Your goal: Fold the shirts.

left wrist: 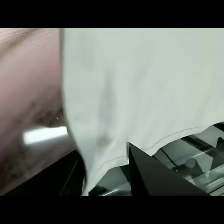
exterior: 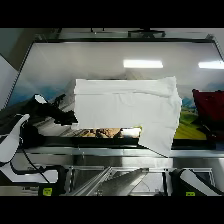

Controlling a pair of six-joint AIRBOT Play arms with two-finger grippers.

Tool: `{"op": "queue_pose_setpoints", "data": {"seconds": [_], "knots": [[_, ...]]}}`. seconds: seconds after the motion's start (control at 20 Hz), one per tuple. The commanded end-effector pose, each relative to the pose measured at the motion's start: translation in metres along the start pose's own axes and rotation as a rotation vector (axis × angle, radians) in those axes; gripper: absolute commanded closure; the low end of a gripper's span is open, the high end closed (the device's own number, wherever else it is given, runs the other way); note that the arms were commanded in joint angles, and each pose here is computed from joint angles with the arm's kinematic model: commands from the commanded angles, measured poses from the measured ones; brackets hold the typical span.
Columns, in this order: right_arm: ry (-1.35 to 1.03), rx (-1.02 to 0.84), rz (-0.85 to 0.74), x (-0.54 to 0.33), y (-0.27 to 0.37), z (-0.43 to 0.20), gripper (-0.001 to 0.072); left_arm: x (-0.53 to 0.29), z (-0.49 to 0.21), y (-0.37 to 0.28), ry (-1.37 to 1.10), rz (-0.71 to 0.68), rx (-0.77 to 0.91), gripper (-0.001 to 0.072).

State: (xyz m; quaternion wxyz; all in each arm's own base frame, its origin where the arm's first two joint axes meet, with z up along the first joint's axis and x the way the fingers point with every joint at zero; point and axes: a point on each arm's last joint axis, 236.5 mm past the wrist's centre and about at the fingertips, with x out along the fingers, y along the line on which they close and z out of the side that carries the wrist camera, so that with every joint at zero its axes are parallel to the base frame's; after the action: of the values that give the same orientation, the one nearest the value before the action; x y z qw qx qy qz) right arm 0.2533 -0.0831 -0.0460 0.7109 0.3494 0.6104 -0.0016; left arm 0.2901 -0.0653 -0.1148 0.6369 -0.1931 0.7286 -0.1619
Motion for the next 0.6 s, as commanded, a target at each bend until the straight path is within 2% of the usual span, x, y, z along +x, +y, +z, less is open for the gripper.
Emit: {"op": "queue_pose_setpoints", "data": {"seconds": [0.0,0.05,0.1,0.15,0.4,0.55], "knots": [[0.061,0.034,0.064,0.023,0.0,-0.031,0.02,0.01,0.001,-0.01,-0.023,-0.034,0.014,0.0406],[0.065,0.041,0.088,0.03,0.002,-0.035,0.02,0.01,0.002,-0.014,-0.025,-0.047,0.016,0.0465],[0.074,0.059,0.107,0.037,0.003,-0.038,0.02,0.01,0.003,-0.018,-0.029,-0.062,0.015,0.0657],[0.094,0.074,0.121,0.044,0.004,-0.043,0.02,0.01,0.002,-0.019,-0.024,-0.067,0.021,0.0688],[0.297,0.049,0.138,0.084,0.017,-0.083,0.0204,0.01,0.0,-0.019,-0.016,-0.068,0.025,0.0688],[0.34,0.006,0.158,0.101,0.031,-0.089,0.0211,0.01,0.0,-0.019,-0.016,-0.068,0.025,0.0688]]}}
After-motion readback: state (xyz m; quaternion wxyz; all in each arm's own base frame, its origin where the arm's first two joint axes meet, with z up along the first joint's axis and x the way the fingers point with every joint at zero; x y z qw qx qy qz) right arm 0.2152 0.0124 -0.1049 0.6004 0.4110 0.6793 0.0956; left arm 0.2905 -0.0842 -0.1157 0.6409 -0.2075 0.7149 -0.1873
